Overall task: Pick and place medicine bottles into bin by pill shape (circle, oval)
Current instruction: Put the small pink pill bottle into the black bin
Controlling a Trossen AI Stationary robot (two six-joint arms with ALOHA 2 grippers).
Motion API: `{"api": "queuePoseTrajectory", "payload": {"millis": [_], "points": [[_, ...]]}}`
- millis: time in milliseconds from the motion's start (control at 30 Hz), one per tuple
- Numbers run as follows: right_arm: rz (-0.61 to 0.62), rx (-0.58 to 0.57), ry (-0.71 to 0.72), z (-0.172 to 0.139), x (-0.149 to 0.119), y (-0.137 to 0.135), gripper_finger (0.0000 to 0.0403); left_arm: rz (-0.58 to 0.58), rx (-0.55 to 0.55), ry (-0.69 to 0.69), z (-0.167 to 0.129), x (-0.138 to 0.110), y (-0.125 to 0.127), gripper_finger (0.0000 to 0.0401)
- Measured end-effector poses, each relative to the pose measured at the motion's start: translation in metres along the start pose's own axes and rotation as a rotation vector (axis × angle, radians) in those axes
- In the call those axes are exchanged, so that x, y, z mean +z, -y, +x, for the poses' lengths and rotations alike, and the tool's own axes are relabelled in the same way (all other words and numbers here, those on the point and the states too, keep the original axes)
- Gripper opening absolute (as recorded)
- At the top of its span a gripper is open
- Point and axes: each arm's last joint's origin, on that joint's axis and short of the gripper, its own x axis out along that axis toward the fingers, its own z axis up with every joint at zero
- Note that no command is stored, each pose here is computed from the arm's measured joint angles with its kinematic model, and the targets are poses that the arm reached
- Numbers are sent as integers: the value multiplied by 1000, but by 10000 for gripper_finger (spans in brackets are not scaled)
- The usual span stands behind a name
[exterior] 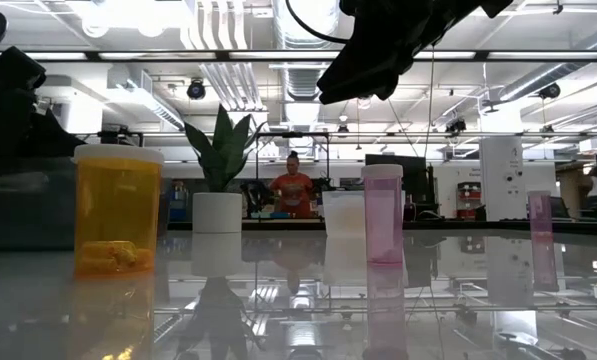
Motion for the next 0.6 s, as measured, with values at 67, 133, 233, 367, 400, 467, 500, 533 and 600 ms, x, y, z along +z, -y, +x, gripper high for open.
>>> {"api": "queuePoseTrajectory", "payload": {"millis": [67, 133, 233, 367, 400, 467, 500, 533, 600], "points": [[0, 0, 0, 0, 0, 0, 187, 1, 0, 0, 0, 0, 0, 129], [0, 0, 0, 0, 0, 0, 187, 0, -1, 0, 0, 1, 0, 130], [0, 0, 0, 0, 0, 0, 187, -5, -3, -2, 0, 1, -1, 130], [0, 0, 0, 0, 0, 0, 187, -21, -12, -8, -1, 5, 0, 130], [0, 0, 0, 0, 0, 0, 187, -19, -15, -7, -2, 7, 1, 130], [2, 0, 0, 0, 0, 0, 187, -10, -22, -4, -3, 12, 3, 130], [3, 0, -1, 0, 0, 0, 187, -6, -26, -2, -3, 15, 5, 130], [4, 0, -2, 0, 0, 0, 187, -2, -31, 0, -4, 18, 6, 130], [17, -2, -11, 0, -1, 0, 187, 3, -39, 7, -5, 24, 8, 130]]}}
